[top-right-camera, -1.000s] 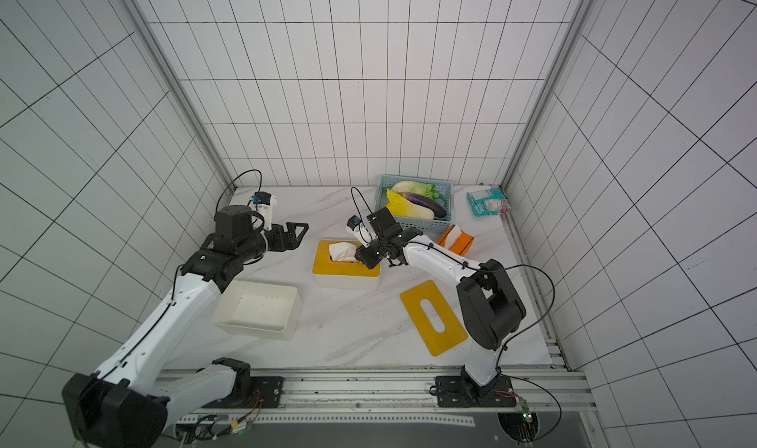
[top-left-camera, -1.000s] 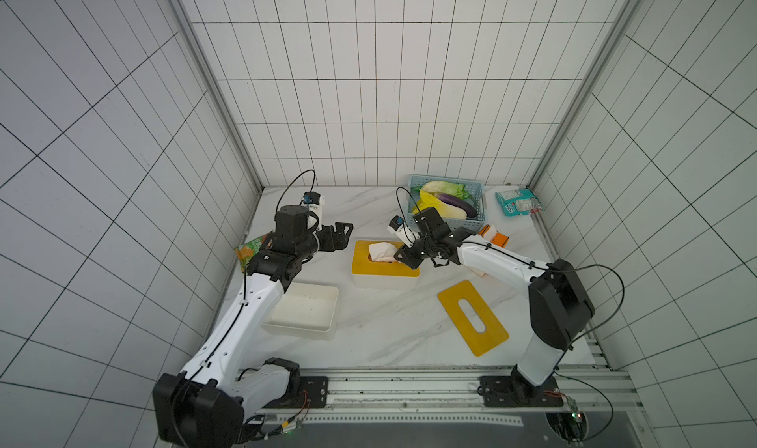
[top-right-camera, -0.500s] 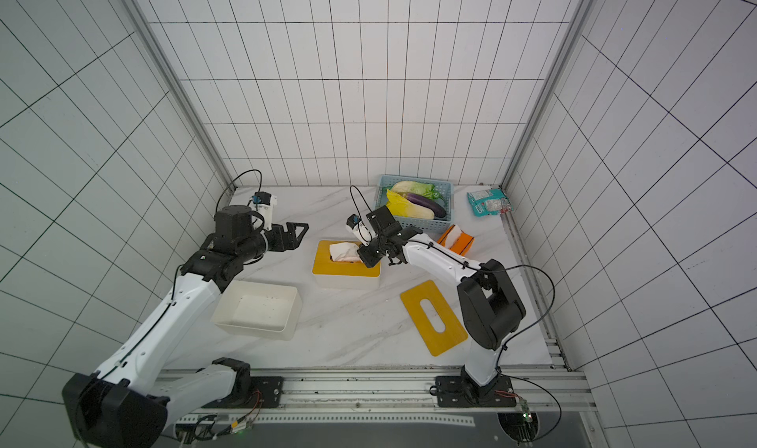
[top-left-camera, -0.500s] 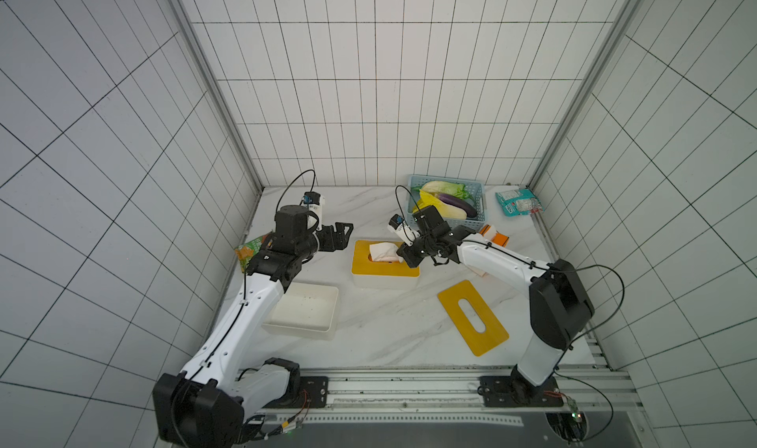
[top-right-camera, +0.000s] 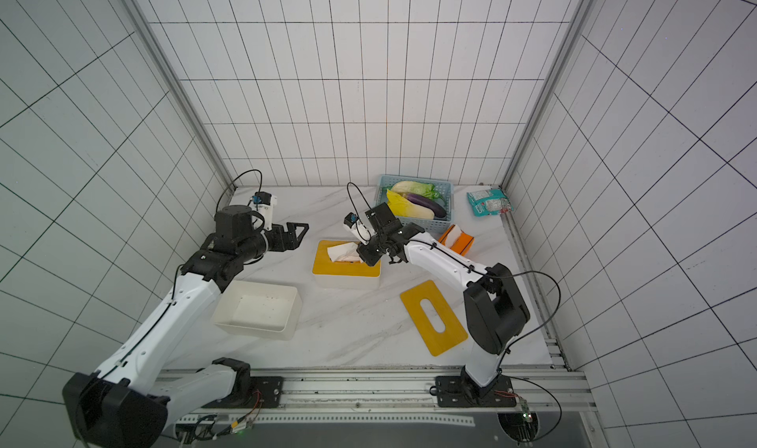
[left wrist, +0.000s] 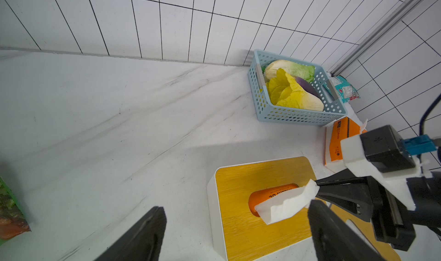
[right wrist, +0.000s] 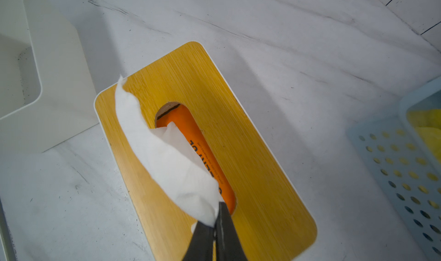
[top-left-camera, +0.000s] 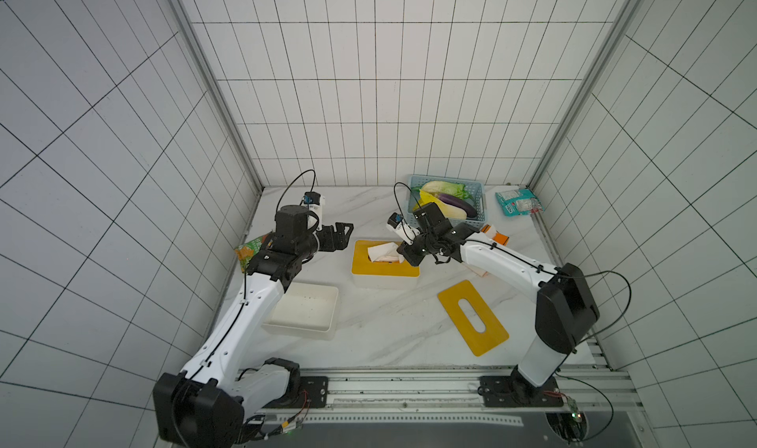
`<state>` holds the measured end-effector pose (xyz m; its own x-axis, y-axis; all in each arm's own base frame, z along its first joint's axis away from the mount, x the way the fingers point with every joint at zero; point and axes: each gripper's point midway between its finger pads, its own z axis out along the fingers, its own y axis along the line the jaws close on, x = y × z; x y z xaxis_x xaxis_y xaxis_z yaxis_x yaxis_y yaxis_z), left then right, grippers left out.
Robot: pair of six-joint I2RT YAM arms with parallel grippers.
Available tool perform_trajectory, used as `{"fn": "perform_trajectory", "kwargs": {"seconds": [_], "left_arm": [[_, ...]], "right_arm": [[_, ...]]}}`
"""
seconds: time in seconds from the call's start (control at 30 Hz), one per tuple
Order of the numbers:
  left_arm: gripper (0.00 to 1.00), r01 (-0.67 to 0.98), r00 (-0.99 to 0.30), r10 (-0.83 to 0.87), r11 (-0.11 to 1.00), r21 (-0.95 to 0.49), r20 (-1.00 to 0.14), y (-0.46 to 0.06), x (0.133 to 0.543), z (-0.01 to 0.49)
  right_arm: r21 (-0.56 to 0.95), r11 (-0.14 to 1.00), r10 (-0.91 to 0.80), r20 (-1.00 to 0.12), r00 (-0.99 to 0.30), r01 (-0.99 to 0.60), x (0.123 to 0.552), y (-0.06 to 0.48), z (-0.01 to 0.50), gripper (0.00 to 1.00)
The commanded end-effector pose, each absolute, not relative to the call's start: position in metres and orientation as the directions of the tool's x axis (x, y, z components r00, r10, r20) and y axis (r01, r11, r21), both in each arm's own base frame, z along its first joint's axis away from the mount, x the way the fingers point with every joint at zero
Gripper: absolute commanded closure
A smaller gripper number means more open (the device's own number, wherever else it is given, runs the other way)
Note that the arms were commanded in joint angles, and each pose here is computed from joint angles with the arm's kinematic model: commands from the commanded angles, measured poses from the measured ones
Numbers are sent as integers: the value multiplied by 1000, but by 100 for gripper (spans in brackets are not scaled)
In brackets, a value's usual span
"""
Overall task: Put the tissue paper into the tissue box
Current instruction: Pull the paper towel from the tissue box, then move the tissue box to the center of the board.
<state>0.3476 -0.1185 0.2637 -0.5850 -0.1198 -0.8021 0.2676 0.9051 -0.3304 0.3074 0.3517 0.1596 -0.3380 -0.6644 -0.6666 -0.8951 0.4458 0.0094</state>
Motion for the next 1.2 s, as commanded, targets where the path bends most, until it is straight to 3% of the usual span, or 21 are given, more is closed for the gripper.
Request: {"fn": "perform_trajectory", "kwargs": {"seconds": [0.0,0.2,0.37,0.53,0.63,0.77,0.97,1.17], "left_arm": [[9,268,-580,-127,903,-336,-804,-118,351,262],[9,265,-582,-127,904,-334,-803,-118,351,261],[7,258,-585,-134,905,-339,-800,-117,352,260],[1,188,-601,-207,902,-388,-772,-112,354,255],[2,114,-636,-328,855,-506,-699,-108,355,244],[2,18,-708,-490,708,-706,-509,-110,355,216],[2,-55,-796,-510,597,-800,-326,-131,358,177],[2,-84,-821,-497,592,-801,-282,-147,362,151]], "right_arm": [[-43,426,-657,-701,-276,-904,308,355,191,83],[-121,460,-651,-720,-241,-880,314,344,215,54],[-62,452,-581,-777,-241,-890,290,337,240,39],[19,467,-523,-800,-294,-884,263,321,233,25],[63,502,-499,-794,-349,-862,251,307,218,19],[119,543,-453,-792,-409,-832,238,293,192,4],[189,584,-419,-763,-492,-790,231,285,146,2],[187,627,-415,-742,-526,-757,243,287,114,2]]}}
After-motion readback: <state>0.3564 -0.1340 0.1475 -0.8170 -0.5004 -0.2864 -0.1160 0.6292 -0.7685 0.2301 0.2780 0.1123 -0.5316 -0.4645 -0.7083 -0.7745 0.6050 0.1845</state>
